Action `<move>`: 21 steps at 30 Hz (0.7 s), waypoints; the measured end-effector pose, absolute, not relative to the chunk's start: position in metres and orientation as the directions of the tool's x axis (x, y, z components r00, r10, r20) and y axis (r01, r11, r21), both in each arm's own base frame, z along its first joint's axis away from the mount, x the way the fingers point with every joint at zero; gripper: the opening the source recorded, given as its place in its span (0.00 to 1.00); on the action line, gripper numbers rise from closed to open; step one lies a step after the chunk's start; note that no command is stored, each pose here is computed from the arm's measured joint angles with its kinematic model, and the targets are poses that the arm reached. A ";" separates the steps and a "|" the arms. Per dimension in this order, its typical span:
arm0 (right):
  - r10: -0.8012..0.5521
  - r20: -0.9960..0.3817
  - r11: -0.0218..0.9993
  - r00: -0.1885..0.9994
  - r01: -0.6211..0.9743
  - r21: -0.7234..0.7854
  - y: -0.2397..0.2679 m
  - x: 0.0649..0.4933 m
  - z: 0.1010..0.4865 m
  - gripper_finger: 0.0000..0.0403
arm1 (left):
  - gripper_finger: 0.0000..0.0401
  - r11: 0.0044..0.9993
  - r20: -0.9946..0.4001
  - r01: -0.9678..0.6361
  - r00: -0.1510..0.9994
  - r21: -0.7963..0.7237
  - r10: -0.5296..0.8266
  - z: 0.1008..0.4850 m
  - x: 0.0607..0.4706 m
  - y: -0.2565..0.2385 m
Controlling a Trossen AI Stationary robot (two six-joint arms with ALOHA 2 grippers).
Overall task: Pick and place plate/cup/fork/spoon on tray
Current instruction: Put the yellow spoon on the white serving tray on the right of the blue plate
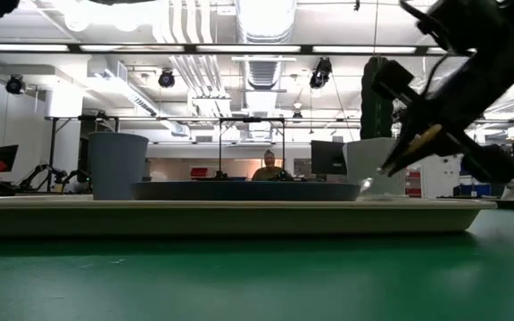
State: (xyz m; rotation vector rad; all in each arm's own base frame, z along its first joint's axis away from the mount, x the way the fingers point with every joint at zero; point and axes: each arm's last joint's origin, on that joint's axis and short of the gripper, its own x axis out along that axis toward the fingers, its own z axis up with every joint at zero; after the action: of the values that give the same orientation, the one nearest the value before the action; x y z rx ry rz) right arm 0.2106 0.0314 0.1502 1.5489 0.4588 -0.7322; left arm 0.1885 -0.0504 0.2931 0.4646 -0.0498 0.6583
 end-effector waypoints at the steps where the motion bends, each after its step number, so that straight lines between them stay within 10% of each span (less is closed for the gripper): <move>1: -0.135 -0.685 -0.121 0.715 0.675 0.728 0.032 0.215 0.152 0.03 | 0.40 0.694 0.193 -0.602 0.793 0.395 0.578 0.293 0.186 -0.049; 21: -0.104 -0.818 -0.036 0.566 0.819 0.572 0.044 0.271 0.158 0.23 | 0.40 0.697 0.205 -0.609 0.789 0.379 0.579 0.290 0.174 -0.045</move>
State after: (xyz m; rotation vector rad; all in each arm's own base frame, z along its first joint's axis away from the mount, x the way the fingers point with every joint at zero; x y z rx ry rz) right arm 0.2712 0.0442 0.1582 1.4189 0.6599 -0.8369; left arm 0.1737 -0.0446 0.2904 0.4484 -0.0720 0.6630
